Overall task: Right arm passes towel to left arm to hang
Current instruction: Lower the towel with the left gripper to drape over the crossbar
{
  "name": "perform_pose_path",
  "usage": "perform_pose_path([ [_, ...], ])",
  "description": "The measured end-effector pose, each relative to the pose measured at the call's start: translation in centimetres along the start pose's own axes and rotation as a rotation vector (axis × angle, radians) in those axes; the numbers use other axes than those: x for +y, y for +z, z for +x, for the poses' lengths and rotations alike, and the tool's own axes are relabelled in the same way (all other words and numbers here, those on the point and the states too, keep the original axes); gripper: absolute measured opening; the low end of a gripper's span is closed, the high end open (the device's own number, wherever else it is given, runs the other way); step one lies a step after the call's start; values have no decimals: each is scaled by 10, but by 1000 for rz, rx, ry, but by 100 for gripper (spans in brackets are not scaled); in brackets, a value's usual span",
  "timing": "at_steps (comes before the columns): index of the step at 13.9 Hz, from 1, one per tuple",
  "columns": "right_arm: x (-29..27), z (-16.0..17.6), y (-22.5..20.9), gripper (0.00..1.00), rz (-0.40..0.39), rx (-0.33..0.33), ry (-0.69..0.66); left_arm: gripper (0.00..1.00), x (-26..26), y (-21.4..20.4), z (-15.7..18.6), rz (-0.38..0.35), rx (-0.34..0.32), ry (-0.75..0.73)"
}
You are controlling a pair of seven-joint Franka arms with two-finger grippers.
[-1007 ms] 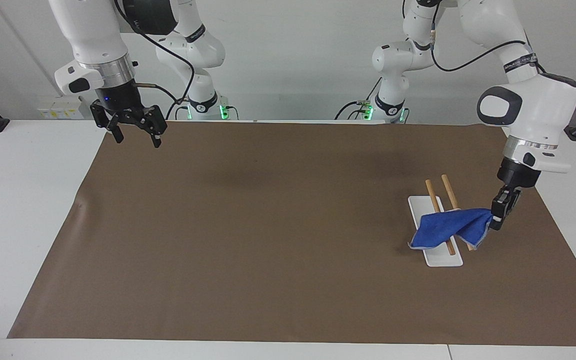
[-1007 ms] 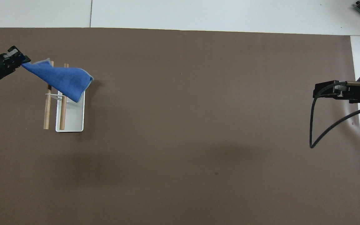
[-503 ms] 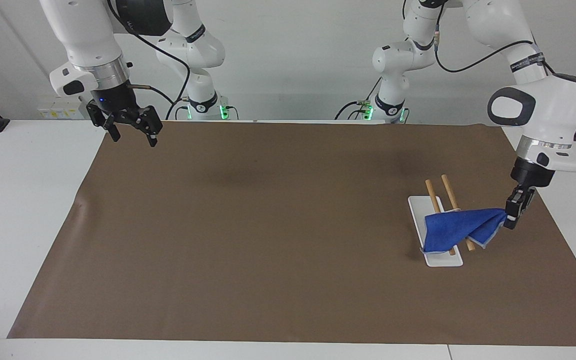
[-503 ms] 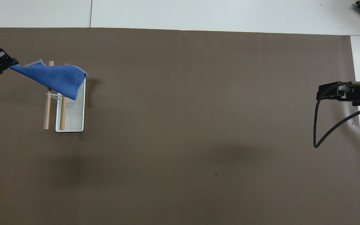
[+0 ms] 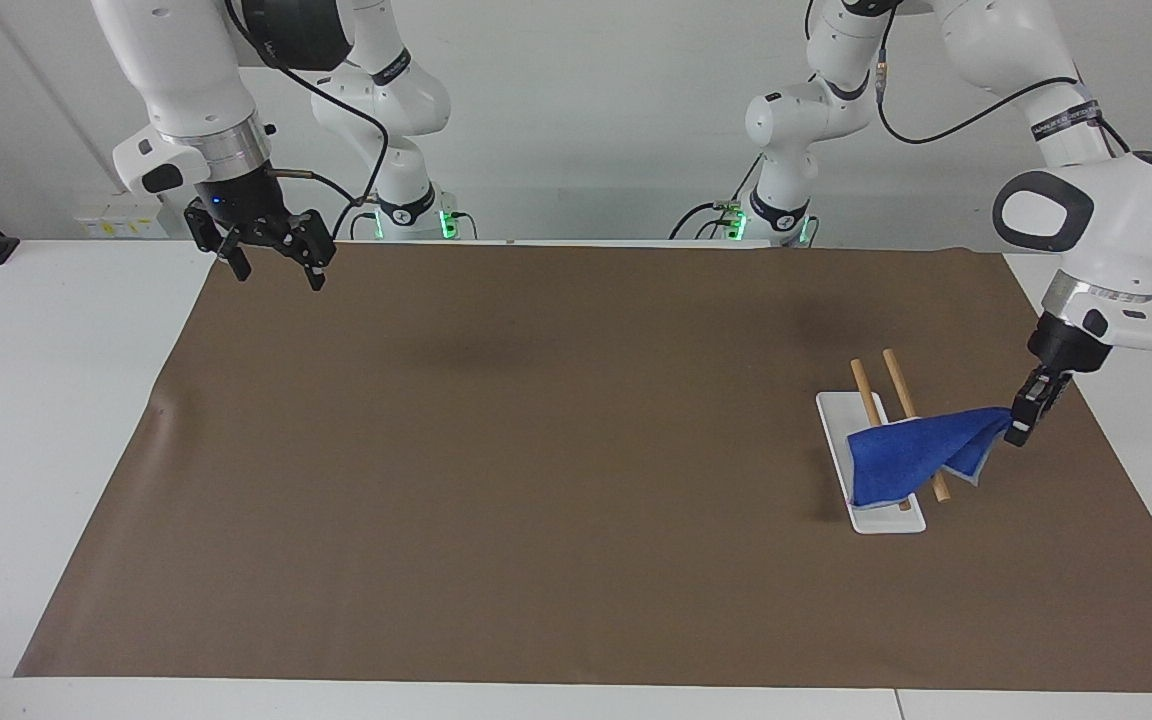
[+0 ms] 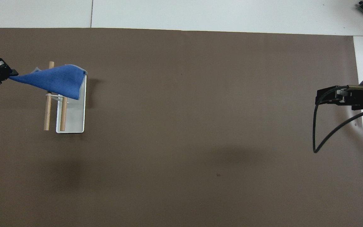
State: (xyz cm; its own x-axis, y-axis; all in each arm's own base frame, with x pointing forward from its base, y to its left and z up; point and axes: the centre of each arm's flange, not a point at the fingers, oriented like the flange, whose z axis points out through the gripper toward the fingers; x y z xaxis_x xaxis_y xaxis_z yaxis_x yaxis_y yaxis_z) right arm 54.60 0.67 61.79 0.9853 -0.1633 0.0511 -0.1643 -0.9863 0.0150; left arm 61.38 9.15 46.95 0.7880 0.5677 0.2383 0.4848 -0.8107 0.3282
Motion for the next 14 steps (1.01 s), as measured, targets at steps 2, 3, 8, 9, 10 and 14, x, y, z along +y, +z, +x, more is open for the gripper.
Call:
perform_pose_path([
  [2, 7, 0, 1, 100, 3, -13, 13, 2, -1, -15, -6, 18, -65, 2],
  [3, 8, 0, 1, 100, 5, -13, 15, 2, -1, -25, -11, 31, -89, 11],
  [8, 7, -6, 1, 100, -1, -57, 11, 2, 1, -44, -16, 44, -84, 33],
  [9, 7, -7, 0, 100, -2, -64, 11, 2, 1, -40, -18, 43, -73, 33],
  [10, 7, -7, 0, 100, -3, -68, 11, 2, 0, -34, -20, 41, -61, 34],
  [14, 7, -8, 0, 100, -3, -68, 10, 2, -9, -9, -29, 46, -41, 39],
])
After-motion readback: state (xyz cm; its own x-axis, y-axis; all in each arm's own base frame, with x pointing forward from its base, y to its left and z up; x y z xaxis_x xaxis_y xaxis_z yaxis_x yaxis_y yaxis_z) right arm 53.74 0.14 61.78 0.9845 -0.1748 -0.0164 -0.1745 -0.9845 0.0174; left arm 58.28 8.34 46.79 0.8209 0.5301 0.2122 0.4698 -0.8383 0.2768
